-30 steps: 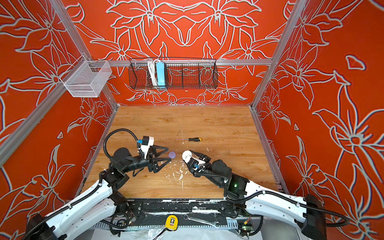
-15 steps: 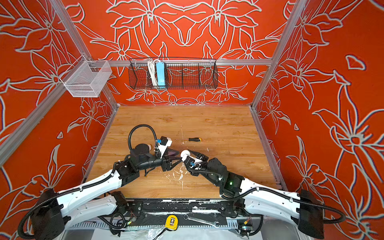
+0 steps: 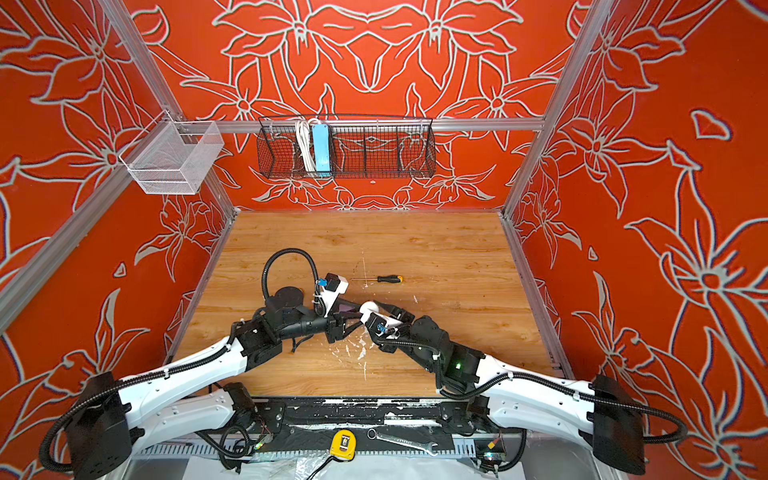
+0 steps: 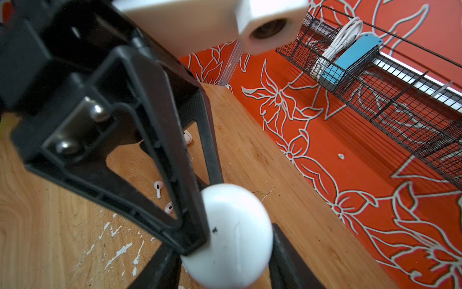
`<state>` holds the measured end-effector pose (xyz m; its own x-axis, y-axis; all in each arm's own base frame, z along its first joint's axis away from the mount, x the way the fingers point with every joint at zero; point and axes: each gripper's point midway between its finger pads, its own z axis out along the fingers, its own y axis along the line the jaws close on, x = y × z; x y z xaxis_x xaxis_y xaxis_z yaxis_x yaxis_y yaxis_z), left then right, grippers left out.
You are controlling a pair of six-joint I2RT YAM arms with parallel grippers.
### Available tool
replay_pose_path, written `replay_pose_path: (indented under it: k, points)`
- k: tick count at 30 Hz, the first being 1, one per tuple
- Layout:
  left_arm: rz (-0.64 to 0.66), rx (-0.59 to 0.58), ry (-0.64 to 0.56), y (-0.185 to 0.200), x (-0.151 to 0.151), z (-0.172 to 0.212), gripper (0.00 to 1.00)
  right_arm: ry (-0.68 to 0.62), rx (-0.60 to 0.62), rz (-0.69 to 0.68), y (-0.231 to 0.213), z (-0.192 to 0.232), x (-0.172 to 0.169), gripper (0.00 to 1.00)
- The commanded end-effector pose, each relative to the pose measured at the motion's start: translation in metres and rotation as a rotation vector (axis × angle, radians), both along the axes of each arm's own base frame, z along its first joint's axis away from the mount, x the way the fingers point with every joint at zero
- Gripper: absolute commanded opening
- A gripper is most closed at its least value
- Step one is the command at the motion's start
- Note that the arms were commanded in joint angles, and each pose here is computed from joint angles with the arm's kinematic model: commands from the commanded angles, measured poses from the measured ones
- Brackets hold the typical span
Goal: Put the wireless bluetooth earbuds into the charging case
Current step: 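Close the left gripper on the white round case held by the right gripper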
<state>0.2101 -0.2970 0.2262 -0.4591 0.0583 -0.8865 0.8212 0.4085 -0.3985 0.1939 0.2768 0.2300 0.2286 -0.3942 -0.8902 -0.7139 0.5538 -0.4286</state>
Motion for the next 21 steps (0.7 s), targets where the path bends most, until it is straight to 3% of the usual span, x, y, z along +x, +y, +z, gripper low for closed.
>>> replay_pose_path:
  k: [1, 21]
  points:
    - [-0.092, -0.006, 0.021, -0.011, -0.011, 0.001, 0.49, -0.039, 0.104, 0.008, 0.002, 0.032, -0.002, 0.08]
    - [-0.127, -0.01, 0.024, -0.013, -0.016, 0.003, 0.43, -0.069, 0.124, -0.031, -0.009, 0.039, -0.001, 0.08]
